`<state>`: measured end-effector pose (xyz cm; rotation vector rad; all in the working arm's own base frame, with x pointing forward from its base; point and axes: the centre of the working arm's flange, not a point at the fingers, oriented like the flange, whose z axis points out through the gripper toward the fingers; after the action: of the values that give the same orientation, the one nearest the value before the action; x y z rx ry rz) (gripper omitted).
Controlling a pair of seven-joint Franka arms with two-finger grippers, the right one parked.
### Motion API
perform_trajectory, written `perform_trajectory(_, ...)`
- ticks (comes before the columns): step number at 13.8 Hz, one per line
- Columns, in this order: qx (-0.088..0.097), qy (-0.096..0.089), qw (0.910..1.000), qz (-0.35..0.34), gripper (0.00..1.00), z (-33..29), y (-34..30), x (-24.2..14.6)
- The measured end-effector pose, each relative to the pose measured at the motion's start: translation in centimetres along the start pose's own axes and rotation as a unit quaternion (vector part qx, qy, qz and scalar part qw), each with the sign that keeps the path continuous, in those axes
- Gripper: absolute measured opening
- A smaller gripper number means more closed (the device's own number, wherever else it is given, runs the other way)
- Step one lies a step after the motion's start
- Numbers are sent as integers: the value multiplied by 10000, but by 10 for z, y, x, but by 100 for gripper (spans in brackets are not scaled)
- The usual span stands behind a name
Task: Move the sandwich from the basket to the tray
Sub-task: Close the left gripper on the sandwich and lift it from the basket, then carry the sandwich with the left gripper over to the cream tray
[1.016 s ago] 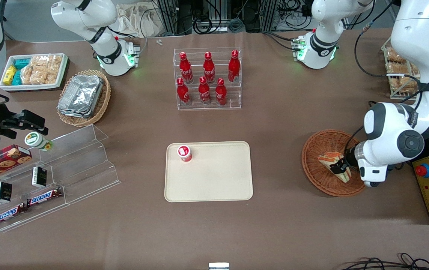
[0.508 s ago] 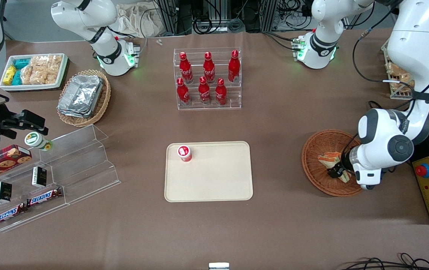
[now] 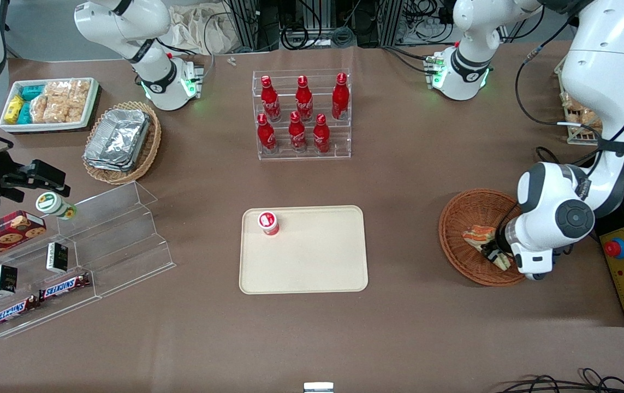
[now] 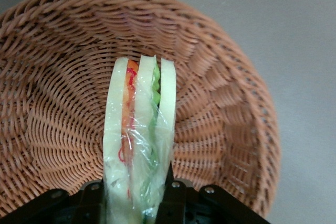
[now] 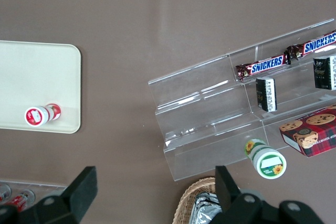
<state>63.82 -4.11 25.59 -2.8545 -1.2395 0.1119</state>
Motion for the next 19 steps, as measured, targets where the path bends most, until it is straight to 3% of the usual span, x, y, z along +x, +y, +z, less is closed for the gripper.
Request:
perform_trajectory(6, 404, -176, 9989, 131, 19, -95, 24, -10)
perform_trajectory(10, 435, -341, 9980, 309, 19, -174, 44, -37)
perform_trajectory(15, -183, -566, 9947, 834, 19, -242, 67, -76)
perform_trajectory(17, -349, -619, 9867, 1463, 19, -249, 85, -108)
perform_trajectory(19, -678, -597, 9776, 1903, 19, -246, 109, -139)
